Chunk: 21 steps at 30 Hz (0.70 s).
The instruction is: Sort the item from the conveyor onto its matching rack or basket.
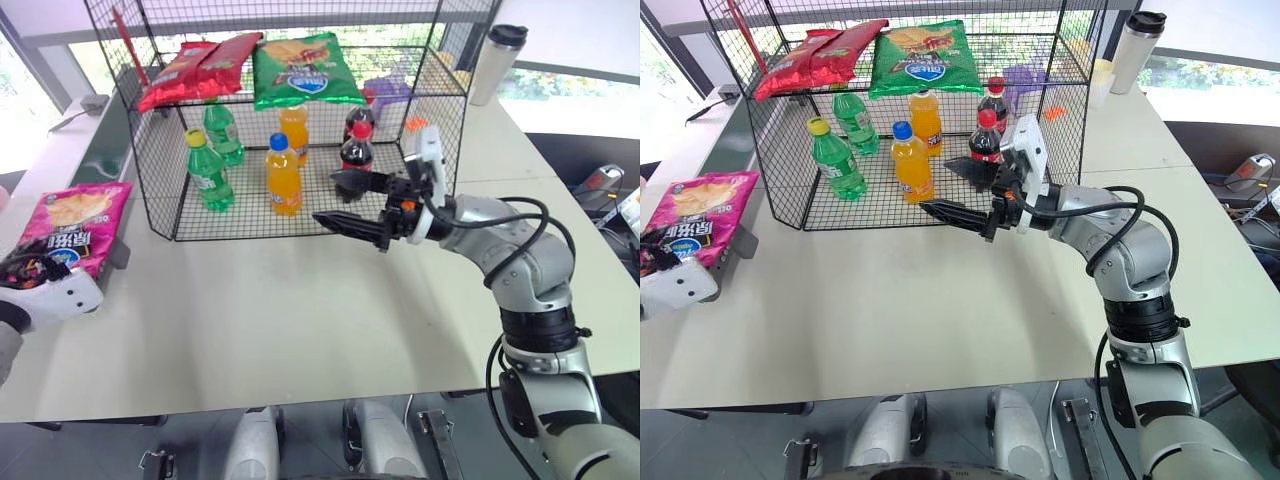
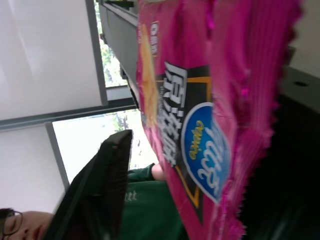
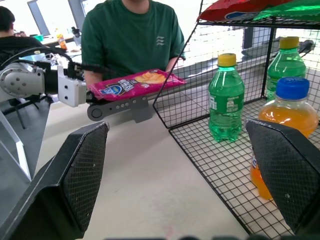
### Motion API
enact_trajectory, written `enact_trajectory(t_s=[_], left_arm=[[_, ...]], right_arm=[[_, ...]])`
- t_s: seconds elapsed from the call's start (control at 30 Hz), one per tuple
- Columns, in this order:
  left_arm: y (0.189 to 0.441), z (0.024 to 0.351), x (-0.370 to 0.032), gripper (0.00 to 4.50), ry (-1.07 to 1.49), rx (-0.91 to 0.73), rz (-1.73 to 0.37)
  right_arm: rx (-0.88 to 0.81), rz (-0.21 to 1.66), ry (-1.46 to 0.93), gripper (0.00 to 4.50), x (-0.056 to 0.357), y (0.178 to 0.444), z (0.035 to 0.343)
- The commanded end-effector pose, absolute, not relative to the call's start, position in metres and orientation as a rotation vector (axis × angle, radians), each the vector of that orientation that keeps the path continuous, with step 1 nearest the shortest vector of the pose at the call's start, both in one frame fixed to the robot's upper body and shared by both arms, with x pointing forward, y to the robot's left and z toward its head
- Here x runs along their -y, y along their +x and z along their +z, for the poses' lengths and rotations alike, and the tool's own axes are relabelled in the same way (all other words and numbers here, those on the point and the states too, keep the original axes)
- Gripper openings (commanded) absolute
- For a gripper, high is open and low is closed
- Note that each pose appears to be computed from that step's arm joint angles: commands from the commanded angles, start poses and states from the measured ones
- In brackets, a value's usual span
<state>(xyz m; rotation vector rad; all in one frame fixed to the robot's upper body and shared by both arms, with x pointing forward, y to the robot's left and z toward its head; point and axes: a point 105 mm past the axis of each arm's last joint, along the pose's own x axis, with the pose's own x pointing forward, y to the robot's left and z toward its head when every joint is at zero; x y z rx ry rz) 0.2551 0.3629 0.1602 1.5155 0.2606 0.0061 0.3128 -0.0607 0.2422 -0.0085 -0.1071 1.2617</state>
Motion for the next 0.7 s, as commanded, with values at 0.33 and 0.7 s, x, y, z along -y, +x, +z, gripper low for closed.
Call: enact_trajectory(t_s=[0.33, 0.7], left_arm=[[0.256, 0.189, -0.368, 0.06, 1.556, -0.230, 0.100], [0.234, 0.319, -0.336, 0.06, 1.042, -0.050, -0.072]], right_arm=[[0.178, 1.245, -0.040, 4.50, 0.064, 0.310, 0.254], [0.203, 1.194, -0.015, 4.50, 0.075, 0.323, 0.258]])
